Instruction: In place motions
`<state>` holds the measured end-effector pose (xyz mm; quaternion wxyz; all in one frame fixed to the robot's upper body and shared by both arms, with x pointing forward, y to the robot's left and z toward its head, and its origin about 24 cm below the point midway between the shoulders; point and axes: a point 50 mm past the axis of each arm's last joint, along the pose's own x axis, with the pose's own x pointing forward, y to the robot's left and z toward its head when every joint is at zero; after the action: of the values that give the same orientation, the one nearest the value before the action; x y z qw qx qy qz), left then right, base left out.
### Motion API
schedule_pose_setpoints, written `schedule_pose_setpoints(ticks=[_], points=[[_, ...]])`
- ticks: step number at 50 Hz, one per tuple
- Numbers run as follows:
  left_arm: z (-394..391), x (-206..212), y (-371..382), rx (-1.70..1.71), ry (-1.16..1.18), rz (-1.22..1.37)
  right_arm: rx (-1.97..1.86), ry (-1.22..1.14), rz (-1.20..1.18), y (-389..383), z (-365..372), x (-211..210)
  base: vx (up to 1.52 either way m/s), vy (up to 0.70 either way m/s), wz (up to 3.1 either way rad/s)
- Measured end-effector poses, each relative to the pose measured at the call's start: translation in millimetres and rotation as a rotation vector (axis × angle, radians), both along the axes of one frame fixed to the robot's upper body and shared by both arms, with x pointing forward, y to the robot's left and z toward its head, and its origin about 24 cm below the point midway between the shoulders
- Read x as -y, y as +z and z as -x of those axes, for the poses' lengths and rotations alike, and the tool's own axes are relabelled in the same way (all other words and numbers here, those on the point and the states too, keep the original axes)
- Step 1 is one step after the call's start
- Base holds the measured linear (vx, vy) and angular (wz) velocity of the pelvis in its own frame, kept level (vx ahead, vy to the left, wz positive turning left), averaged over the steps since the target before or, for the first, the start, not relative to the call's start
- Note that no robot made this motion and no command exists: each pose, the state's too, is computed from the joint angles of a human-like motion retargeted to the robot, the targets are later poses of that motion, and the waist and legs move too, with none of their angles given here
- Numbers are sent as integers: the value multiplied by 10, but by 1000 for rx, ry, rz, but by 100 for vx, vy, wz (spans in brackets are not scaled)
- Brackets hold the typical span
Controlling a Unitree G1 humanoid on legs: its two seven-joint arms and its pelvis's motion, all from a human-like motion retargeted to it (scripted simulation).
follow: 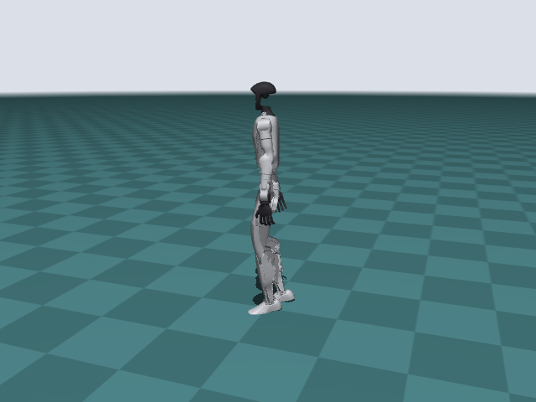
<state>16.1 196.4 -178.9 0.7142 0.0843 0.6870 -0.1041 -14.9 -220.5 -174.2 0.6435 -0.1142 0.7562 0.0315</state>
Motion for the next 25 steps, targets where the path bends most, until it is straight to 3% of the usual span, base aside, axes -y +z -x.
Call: schedule_pose_setpoints(ticks=[8,18,25], points=[[-169,-62,19,53,-4,-23,91,43,-14,-9,-253,22,-14,-5,156],[27,131,-22,-27,102,-5,86,114,141,94,-255,438,-15,5,255],[245,-10,-3,-108,96,-66,8,-3,148,109,37,448,3,11,264]])
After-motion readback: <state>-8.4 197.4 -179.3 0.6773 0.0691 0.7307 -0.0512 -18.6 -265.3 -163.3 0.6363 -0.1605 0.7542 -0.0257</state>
